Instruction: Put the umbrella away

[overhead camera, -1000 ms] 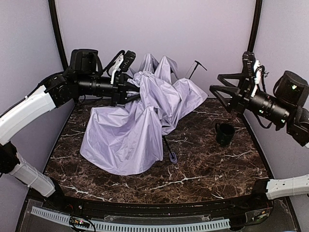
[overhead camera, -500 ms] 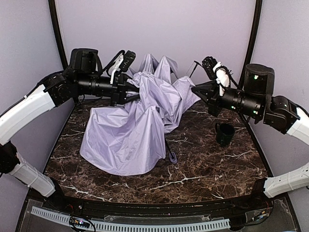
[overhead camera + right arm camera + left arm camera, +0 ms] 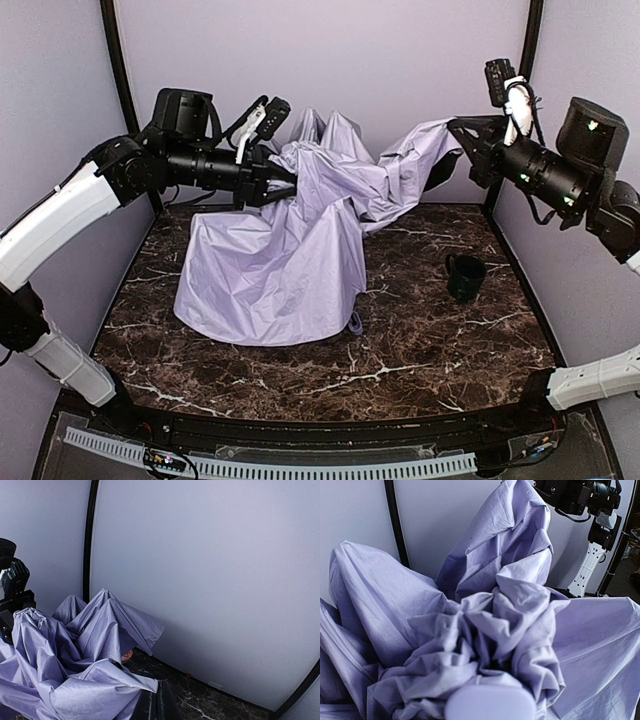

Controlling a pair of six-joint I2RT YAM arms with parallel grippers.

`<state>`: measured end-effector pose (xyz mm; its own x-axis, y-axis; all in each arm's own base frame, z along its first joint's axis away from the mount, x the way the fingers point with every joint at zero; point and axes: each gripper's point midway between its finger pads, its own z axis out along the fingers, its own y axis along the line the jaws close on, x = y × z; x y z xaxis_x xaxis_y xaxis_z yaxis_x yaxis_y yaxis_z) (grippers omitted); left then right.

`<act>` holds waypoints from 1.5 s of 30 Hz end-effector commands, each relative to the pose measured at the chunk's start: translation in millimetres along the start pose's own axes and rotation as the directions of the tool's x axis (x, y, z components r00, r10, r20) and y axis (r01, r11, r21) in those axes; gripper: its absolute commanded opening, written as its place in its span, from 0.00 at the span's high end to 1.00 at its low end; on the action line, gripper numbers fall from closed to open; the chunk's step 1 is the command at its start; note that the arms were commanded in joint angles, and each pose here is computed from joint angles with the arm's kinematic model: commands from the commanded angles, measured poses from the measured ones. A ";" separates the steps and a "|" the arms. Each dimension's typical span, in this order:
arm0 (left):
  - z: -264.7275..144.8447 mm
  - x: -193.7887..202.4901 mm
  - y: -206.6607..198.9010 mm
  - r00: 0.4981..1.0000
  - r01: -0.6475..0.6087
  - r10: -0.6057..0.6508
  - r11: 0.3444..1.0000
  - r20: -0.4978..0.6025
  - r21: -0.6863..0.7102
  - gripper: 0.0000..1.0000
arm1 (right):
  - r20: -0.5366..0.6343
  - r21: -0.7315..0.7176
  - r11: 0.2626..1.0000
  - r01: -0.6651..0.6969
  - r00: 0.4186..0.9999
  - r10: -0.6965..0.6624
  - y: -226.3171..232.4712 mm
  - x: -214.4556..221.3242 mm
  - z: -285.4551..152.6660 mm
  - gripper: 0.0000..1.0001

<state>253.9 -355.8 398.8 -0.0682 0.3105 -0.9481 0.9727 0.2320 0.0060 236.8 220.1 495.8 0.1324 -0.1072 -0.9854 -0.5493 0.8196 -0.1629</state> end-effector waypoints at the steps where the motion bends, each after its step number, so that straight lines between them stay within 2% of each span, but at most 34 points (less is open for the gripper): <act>1: -0.9 25.4 2.7 0.994 0.021 -0.023 1.000 -0.107 -0.020 1.00 | -0.044 0.122 0.992 -0.017 0.999 0.022 -21.7 13.5 7.7 1.00; 2: -2.0 24.7 1.5 0.994 0.021 -0.023 1.000 -0.106 -0.017 1.00 | -0.062 0.142 0.990 -0.015 0.998 0.024 -25.8 18.4 7.0 0.94; 5: -2.5 23.3 -4.1 0.995 0.009 -0.008 1.000 -0.104 0.000 1.00 | -0.080 0.163 0.987 -0.010 0.997 0.023 -35.7 16.8 -4.3 0.50; 6: -1.7 22.7 -5.2 0.995 0.005 -0.005 1.000 -0.103 0.004 1.00 | -0.072 0.158 0.987 -0.006 0.997 0.018 -38.0 9.1 -10.4 0.39; 9: 2.6 18.6 -7.9 0.995 -0.004 0.006 1.000 -0.101 0.022 1.00 | -0.050 0.084 0.996 0.034 0.998 -0.029 -34.1 -15.2 -26.3 0.23; 14: 11.5 13.5 -18.5 0.993 -0.038 0.045 0.997 -0.111 0.069 1.00 | -0.024 -0.194 0.974 0.113 0.992 -0.120 5.5 -50.2 -34.6 0.01; 17: 18.0 14.6 -32.5 0.989 -0.071 0.085 0.991 -0.123 0.115 1.00 | -0.087 -0.404 0.904 0.139 0.978 -0.190 45.0 -41.9 -16.9 0.01; 20: 21.9 16.4 -49.9 0.983 -0.102 0.126 0.980 -0.132 0.170 1.00 | -0.139 -0.582 0.797 0.162 0.946 -0.293 81.4 -7.7 -2.4 0.01; 25: 18.5 13.7 -72.9 0.980 -0.140 0.170 0.957 -0.100 0.253 1.00 | -0.118 -0.707 0.685 0.176 0.925 -0.360 112.2 31.9 5.2 0.01; 28: 20.2 11.8 -85.1 0.977 -0.165 0.196 0.940 -0.078 0.298 1.00 | -0.125 -0.766 0.628 0.135 0.928 -0.351 132.0 54.6 13.4 0.01; 32: 24.5 3.5 -99.6 0.977 -0.188 0.211 0.917 -0.030 0.353 1.00 | -0.112 -0.868 0.492 0.070 0.937 -0.331 163.3 81.3 10.1 0.02; 34: 24.6 -6.3 -109.4 0.980 -0.191 0.198 0.897 0.023 0.399 1.00 | -0.084 -0.892 0.448 0.063 0.950 -0.300 174.0 84.1 9.0 0.05; 39: 34.2 -29.6 -120.8 0.977 -0.208 0.166 0.867 0.132 0.452 1.00 | 0.019 -0.875 0.478 0.083 0.991 -0.136 184.6 68.1 19.7 0.12; 43: 45.7 -40.9 -112.7 0.977 -0.195 0.136 0.885 0.167 0.423 0.99 | 0.056 -0.869 0.489 0.073 0.997 -0.050 185.5 58.7 16.3 0.31; 45: 49.4 -43.4 -107.4 0.977 -0.191 0.133 0.898 0.170 0.397 0.94 | 0.059 -0.853 0.517 0.067 0.998 -0.032 182.2 58.7 17.5 0.44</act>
<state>170.3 -421.7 408.5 0.1447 0.2544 -0.9562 0.9773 -0.1877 0.0979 162.0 359.8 379.6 0.1584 -0.2720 -0.9492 -0.9872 -0.0626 -0.1468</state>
